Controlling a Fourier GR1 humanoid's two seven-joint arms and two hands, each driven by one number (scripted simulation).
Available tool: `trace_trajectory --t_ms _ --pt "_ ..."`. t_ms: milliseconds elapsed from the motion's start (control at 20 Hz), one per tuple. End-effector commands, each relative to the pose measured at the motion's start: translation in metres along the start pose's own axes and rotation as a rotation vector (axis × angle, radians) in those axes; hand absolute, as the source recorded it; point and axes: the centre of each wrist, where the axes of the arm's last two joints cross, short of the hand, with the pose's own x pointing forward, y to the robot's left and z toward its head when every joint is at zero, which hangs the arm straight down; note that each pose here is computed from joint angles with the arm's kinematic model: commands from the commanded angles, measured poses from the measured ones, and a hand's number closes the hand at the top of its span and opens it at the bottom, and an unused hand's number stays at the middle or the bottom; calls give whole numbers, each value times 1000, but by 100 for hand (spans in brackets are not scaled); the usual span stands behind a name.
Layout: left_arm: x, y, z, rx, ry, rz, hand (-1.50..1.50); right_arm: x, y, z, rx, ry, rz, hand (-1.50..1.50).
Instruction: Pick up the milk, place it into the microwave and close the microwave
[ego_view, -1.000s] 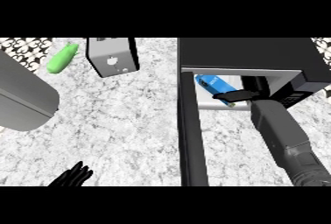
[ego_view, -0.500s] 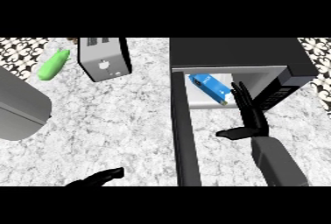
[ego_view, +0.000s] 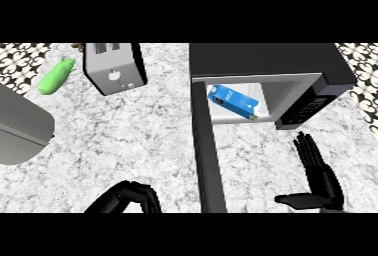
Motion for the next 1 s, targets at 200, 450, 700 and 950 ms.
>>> trace_trajectory --t_ms 200,450,700,950 --pt "-23 -11 -43 -126 16 -92 150 42 -41 114 -98 -23 21 -150" --pt "-37 -18 -83 -164 8 -92 150 61 -62 149 -103 -62 18 -150" --pt "-54 -74 -90 -186 -12 -107 150 86 -75 148 -78 -119 -23 -150" --pt "-59 -113 -94 -286 33 -103 150 105 -81 141 2 -176 -69 -150"
